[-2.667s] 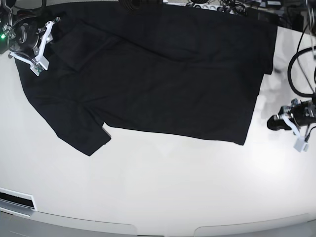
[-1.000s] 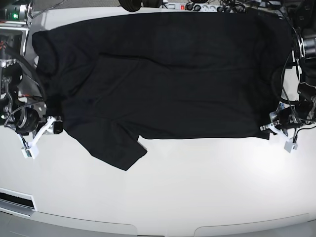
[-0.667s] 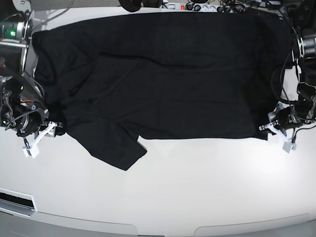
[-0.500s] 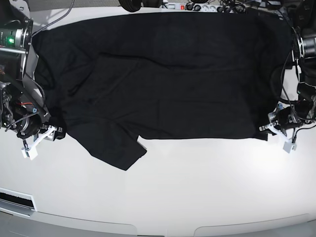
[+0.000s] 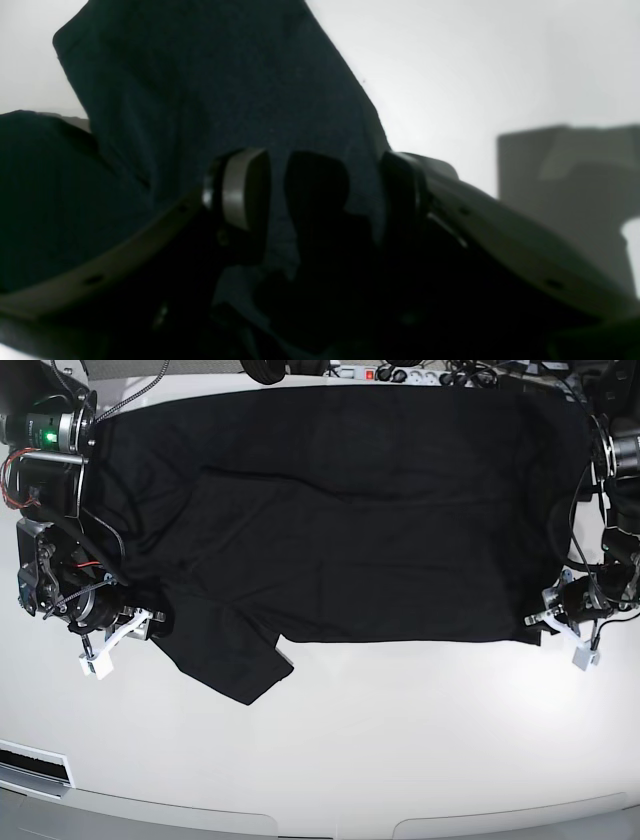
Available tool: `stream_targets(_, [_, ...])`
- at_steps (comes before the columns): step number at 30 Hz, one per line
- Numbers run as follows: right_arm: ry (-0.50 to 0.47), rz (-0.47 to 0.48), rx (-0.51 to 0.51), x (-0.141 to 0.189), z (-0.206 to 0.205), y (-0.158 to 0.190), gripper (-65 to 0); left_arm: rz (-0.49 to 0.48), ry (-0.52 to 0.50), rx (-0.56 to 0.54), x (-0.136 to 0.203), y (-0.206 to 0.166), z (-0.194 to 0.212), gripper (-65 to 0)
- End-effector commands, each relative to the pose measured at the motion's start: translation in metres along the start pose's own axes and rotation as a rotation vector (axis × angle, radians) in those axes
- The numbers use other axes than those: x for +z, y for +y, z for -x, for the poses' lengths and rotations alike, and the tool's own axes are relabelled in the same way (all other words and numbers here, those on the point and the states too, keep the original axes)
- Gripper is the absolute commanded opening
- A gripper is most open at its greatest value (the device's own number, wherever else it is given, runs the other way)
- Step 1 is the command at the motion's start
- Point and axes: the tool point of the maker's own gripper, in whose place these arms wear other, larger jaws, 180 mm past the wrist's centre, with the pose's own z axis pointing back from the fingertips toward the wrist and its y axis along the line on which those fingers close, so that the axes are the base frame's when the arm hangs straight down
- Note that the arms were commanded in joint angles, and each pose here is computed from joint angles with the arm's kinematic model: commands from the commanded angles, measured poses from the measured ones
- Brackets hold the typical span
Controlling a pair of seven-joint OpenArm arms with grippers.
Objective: Layout the t-shirt on the table in an organized manner, then fold the t-shirt properly
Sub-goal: 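Lift the hem with both grippers and fold it toward the collar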
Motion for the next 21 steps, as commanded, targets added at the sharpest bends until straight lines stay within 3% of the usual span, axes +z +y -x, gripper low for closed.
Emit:
stream_targets(1, [-0.077,-0.009,0.032,0.008,-0.03,-0.001,-38.4,0.018,-0.062,-0.015,0.007,-0.002,-0.025,-65.0])
stream_targets(4, [-0.101,-0.063,0.095,0.013,-0.039,0.008,-65.0,0.021,-0.062,-0.016,0.007,-0.003,-0.026,-65.0])
stream_targets(8, [-0.141,-0.062,0.152,0.022,-0.059,0.014,-65.0,0.028,-0.087,-0.017,0.009,-0.006,-0.038,-65.0])
stream_targets(15, [-0.144,-0.063,0.302,0.048,-0.091,0.04,-65.0,0.053,-0.184,-0.066,0.024,-0.02,-0.1,-65.0])
stream_targets(21, [-0.048,-0.152,0.29,0.058,-0.07,0.06,-65.0,0.144,-0.081,-0.07,0.027,-0.038,-0.091,-65.0])
